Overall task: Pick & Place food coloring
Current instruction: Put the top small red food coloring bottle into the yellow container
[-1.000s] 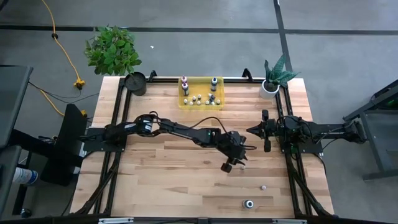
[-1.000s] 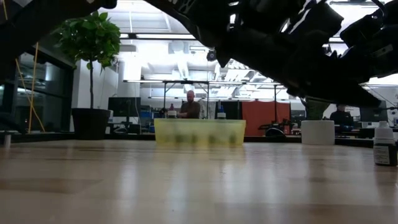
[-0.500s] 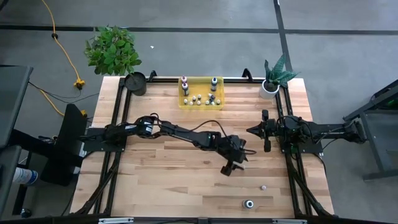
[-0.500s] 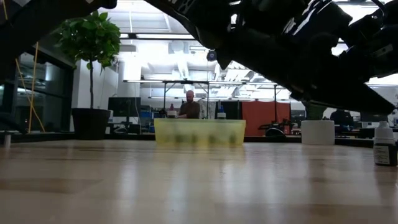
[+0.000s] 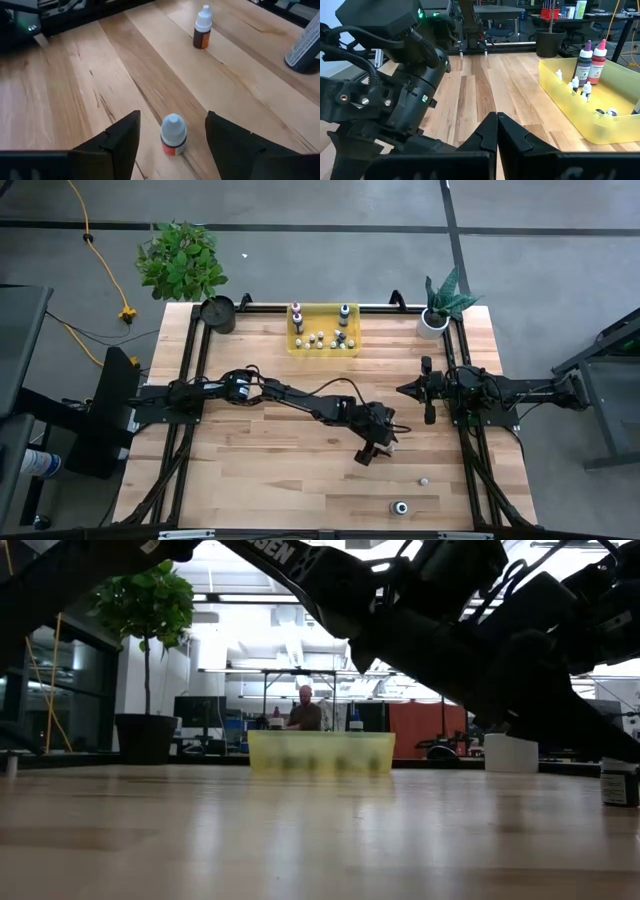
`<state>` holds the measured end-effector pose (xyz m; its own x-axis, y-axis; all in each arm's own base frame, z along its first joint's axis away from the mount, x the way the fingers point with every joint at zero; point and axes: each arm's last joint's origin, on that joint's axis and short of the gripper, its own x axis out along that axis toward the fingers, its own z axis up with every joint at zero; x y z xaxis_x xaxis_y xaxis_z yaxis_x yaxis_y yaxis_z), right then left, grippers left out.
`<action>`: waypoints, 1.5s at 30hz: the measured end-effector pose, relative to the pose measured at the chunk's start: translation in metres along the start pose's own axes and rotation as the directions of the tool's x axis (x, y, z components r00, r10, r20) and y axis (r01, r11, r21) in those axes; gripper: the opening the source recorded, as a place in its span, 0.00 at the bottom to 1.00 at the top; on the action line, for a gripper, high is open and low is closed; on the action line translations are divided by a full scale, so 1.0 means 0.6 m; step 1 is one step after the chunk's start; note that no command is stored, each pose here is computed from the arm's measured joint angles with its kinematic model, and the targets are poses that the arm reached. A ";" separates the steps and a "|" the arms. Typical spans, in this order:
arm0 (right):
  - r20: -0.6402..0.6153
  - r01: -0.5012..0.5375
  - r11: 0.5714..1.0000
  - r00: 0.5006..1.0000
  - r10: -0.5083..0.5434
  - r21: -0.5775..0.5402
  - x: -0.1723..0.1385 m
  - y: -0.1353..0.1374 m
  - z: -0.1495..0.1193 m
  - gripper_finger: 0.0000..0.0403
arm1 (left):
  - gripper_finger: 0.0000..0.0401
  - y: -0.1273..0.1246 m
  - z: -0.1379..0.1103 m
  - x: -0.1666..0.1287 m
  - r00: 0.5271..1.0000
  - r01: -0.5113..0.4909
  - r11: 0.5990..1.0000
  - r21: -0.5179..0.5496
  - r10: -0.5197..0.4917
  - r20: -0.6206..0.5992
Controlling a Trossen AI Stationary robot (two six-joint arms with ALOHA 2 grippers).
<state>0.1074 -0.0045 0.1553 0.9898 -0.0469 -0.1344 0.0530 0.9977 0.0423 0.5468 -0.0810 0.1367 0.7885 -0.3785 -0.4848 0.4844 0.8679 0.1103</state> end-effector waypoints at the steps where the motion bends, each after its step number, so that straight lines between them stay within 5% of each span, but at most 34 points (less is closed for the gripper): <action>1: 0.000 0.000 1.000 1.000 0.000 0.000 0.000 0.000 0.000 0.00 | 0.54 0.001 0.000 0.000 1.000 0.000 1.000 0.000 0.000 0.000; 45: 0.000 0.000 1.000 1.000 0.000 0.000 0.000 0.000 0.000 0.00 | 0.44 -0.003 -0.007 0.009 1.000 -0.022 0.998 -0.051 0.022 0.009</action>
<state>0.1074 -0.0045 0.1553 0.9898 -0.0472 -0.1344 0.0534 0.9977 0.0426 0.5485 -0.0836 0.1303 0.8024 -0.3617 -0.4746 0.4470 0.8913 0.0765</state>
